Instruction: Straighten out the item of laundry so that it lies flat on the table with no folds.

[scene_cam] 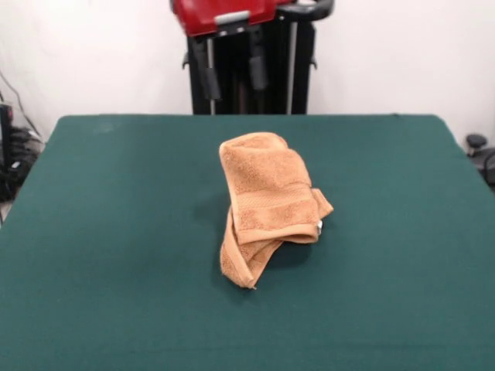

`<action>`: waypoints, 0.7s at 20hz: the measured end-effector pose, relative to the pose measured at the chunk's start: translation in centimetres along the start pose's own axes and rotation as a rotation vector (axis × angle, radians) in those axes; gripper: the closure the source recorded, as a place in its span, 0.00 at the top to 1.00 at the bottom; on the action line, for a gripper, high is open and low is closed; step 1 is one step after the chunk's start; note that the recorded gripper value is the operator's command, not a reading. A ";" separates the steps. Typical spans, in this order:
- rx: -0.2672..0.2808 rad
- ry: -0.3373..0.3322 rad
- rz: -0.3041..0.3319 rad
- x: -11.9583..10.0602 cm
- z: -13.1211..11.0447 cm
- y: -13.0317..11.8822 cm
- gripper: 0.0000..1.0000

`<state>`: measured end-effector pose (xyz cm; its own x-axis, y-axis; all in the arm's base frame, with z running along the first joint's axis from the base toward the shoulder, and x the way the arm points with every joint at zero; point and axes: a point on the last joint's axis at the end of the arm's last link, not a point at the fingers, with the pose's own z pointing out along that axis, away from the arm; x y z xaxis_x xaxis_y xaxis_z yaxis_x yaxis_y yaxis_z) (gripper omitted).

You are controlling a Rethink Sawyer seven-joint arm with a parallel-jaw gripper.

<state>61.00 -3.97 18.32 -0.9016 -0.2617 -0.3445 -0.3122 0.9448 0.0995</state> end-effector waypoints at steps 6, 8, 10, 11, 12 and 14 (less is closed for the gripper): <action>0.018 -0.047 -0.015 0.1 0.3 -3.6 1.00; 0.022 -0.055 -0.027 -0.1 0.5 -4.0 1.00; 0.024 -0.074 -0.055 -0.6 0.9 -4.1 1.00; 0.023 -0.082 -0.067 -0.8 1.0 -4.1 1.00; 0.023 -0.083 -0.069 -0.9 1.0 -4.1 1.00; 0.023 -0.100 -0.095 -1.5 1.2 -3.9 1.00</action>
<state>63.89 -6.99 17.31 -0.8334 -0.3302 -0.4432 -0.3870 0.9212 0.0414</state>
